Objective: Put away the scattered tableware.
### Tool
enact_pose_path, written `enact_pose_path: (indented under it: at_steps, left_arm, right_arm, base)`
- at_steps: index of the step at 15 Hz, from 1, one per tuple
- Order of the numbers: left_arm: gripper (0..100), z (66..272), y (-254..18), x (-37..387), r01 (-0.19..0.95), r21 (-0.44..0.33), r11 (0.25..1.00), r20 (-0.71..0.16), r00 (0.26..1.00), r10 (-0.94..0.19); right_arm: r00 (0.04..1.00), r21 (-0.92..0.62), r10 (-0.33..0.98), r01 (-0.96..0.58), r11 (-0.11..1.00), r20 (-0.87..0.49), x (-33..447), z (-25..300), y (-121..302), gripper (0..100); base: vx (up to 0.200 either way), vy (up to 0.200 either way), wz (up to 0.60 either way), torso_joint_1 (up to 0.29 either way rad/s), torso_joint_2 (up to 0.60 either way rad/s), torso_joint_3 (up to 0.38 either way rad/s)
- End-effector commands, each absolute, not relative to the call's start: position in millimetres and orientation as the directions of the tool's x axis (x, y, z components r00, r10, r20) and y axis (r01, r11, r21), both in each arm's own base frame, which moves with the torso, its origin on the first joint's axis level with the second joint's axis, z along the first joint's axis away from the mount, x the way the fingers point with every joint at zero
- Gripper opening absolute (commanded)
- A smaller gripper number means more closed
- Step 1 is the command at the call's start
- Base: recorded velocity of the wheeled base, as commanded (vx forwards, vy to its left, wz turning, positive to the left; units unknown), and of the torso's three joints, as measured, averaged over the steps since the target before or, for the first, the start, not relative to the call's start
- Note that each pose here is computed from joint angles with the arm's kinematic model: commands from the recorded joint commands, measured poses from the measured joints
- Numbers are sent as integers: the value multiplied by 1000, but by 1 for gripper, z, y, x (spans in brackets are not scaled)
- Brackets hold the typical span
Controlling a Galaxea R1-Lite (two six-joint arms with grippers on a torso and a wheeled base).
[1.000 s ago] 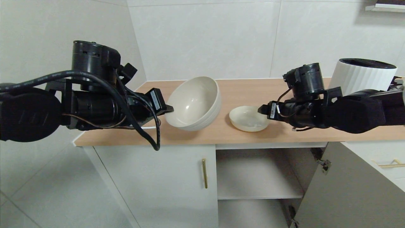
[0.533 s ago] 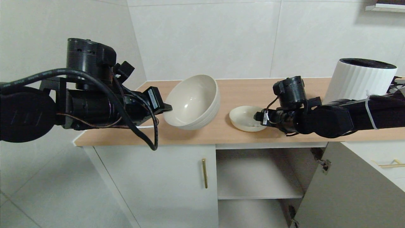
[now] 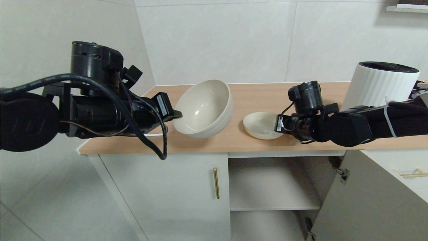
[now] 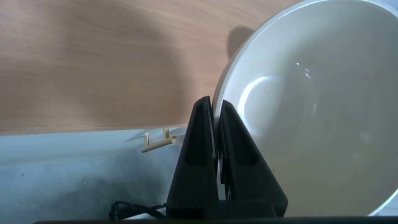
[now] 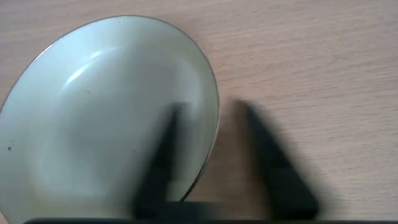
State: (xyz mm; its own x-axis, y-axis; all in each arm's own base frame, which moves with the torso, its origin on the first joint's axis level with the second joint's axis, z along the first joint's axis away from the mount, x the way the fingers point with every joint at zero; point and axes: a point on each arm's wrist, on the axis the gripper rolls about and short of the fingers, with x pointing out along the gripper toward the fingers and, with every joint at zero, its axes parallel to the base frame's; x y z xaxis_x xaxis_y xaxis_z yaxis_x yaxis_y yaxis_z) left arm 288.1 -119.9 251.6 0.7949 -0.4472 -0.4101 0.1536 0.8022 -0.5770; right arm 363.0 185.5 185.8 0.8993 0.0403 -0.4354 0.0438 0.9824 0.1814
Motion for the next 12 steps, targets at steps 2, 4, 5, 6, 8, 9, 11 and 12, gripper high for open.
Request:
enact_pose_path:
  at_steps: [2, 4, 5, 6, 8, 9, 11, 12]
  left_arm:
    - [0, 252, -119, 288, 153, -578, 802, -408, 796, -447]
    - [0, 252, -119, 288, 153, -578, 802, -408, 796, -447]
    - [0, 250, -119, 288, 150, -577, 803, -414, 794, -446]
    - [0, 248, -119, 286, 147, -575, 804, -421, 790, -446]
    - [0, 246, -113, 271, 141, -574, 806, -430, 786, -444]
    - [0, 247, -109, 262, 146, -574, 805, -426, 787, -446]
    - [0, 250, -103, 244, 160, -579, 800, -416, 785, -458]
    - [0, 247, -100, 235, 164, -580, 798, -422, 777, -466]
  right_arm:
    - [902, 184, 43, 41, 982, -430, 361, 189, 185, 0]
    - [906, 196, 46, 41, 980, -422, 359, 193, 184, 0]
    - [908, 205, 49, 41, 978, -417, 356, 197, 182, 0]
    - [908, 214, 56, 37, 976, -414, 352, 200, 181, 0]
    - [911, 250, 114, -13, 968, -396, 327, 220, 169, 0]
    - [907, 266, 150, -44, 963, -393, 313, 228, 163, 0]
    - [886, 314, 274, -156, 936, -375, 272, 245, 149, 0]
    - [869, 318, 309, -189, 929, -387, 256, 247, 142, 0]
  base:
    - [0, 0, 0, 0, 0, 0]
    - [0, 0, 0, 0, 0, 0]
    - [0, 0, 0, 0, 0, 0]
    - [0, 0, 0, 0, 0, 0]
    - [0, 0, 0, 0, 0, 0]
    - [0, 0, 0, 0, 0, 0]
    - [0, 0, 0, 0, 0, 0]
    - [0, 0, 0, 0, 0, 0]
